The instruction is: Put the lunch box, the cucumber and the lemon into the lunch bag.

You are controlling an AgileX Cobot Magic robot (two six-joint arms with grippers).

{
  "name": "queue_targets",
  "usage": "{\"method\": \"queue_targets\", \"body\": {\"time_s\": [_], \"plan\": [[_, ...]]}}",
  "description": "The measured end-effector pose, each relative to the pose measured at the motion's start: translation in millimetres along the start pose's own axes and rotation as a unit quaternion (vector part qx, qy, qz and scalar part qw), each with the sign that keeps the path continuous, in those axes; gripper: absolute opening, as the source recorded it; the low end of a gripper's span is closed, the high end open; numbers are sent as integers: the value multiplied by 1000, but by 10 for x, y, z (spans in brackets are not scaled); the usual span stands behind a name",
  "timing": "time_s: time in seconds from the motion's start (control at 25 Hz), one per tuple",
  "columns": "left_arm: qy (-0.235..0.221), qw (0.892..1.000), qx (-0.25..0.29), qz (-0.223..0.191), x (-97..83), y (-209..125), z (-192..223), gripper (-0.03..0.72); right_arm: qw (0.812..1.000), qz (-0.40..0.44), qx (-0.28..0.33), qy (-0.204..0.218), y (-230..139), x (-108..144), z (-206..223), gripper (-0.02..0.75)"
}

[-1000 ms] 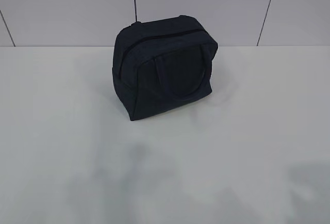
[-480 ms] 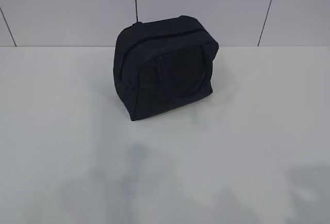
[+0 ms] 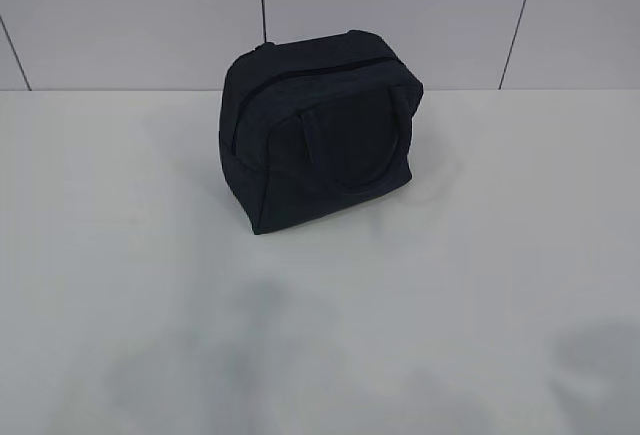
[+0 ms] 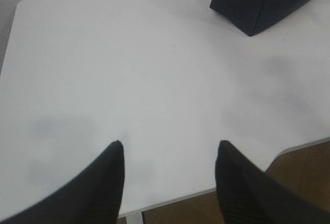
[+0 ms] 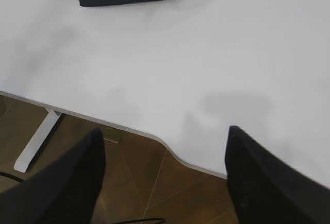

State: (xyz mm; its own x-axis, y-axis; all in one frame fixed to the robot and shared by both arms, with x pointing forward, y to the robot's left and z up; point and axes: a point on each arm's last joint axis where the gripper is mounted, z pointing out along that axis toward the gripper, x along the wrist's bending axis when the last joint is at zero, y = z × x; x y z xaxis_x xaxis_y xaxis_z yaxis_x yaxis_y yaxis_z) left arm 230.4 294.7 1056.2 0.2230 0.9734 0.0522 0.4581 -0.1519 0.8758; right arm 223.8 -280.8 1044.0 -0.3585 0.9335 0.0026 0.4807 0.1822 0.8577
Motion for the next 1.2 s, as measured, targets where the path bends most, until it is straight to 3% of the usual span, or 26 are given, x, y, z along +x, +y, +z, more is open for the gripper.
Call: {"method": "queue_targets", "body": {"time_s": [0.48, 1.2], "plan": [[5, 1000, 0, -3, -1, 0, 1, 398, 1000, 2, 0, -4, 1, 1, 2, 542], [5, 1000, 0, -3, -1, 0, 1, 273, 1000, 7, 0, -11, 3, 2, 5, 542]]}}
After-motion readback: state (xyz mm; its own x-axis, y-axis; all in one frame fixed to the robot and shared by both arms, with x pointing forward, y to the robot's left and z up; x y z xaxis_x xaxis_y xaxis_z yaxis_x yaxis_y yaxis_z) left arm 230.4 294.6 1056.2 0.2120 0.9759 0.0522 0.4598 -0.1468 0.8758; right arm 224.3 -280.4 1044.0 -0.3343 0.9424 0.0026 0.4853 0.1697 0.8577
